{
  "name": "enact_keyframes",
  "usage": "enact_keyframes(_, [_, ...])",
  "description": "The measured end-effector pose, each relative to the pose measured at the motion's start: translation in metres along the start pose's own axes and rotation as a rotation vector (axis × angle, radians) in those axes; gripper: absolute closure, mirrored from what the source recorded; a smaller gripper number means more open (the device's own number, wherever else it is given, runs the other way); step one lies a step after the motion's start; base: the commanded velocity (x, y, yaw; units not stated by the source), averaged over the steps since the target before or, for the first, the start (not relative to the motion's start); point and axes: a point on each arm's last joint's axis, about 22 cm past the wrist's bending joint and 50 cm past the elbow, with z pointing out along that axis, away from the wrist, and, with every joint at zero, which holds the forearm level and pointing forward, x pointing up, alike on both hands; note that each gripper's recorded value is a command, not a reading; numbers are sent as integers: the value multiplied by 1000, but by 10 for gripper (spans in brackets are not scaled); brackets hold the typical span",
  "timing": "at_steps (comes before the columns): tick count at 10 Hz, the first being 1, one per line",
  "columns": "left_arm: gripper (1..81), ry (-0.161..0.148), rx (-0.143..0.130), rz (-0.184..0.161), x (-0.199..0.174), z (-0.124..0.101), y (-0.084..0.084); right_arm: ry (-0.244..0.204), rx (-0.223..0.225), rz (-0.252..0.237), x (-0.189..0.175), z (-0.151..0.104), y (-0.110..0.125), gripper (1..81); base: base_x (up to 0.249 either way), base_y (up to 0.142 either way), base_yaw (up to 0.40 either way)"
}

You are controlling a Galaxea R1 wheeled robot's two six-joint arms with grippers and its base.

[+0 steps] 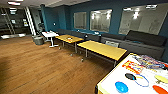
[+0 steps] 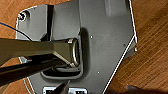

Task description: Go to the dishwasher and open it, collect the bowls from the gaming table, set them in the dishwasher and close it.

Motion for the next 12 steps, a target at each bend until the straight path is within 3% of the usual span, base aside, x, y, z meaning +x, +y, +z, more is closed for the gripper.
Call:
enact_keyframes(6, [10, 1, -2, 1, 0, 0, 1, -6, -1, 1, -5, 0, 1, 10, 0, 0, -47])
enact_keyframes(12, [10, -13, -6, -1, -11, 0, 5, 9, -7, -2, 4, -1, 6, 10, 0, 0, -360])
